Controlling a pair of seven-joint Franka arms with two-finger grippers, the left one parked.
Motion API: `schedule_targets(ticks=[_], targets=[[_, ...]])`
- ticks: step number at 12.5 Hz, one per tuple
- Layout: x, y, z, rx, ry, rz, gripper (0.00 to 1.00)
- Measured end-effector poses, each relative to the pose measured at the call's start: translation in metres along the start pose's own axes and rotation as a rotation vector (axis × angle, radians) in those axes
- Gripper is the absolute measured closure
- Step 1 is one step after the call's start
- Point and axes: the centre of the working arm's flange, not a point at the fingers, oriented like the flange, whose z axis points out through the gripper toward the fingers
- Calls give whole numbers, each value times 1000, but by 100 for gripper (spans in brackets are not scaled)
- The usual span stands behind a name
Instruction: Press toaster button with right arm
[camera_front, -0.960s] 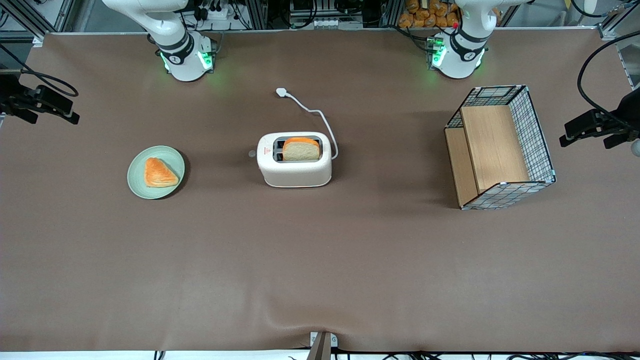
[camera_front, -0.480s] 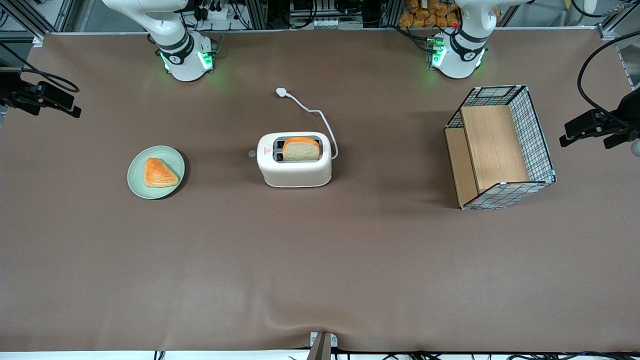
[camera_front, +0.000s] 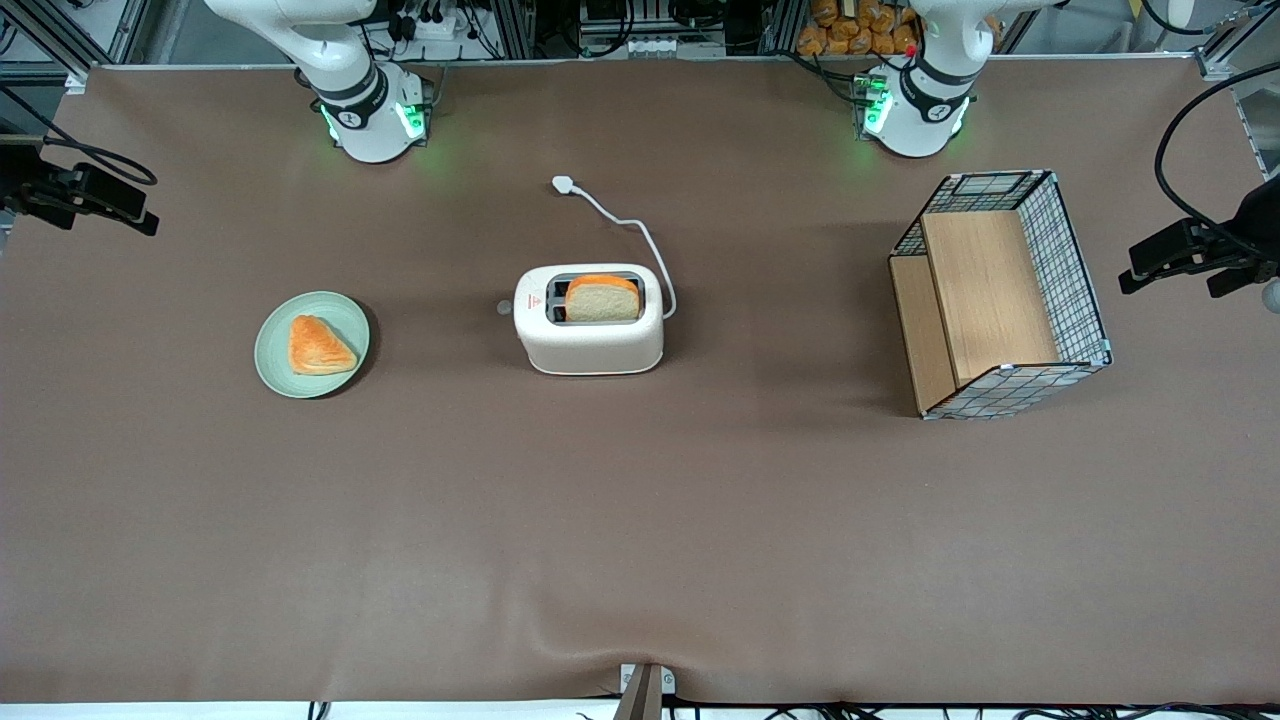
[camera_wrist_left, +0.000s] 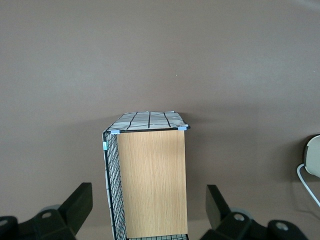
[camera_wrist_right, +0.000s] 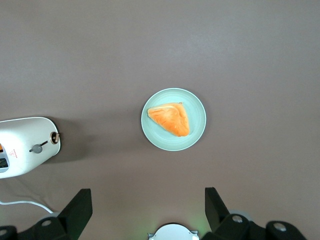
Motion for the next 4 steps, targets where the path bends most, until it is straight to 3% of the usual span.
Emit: schedule_targets(ticks=[4], targets=[[0,-1,0,-6,0,-2,0]])
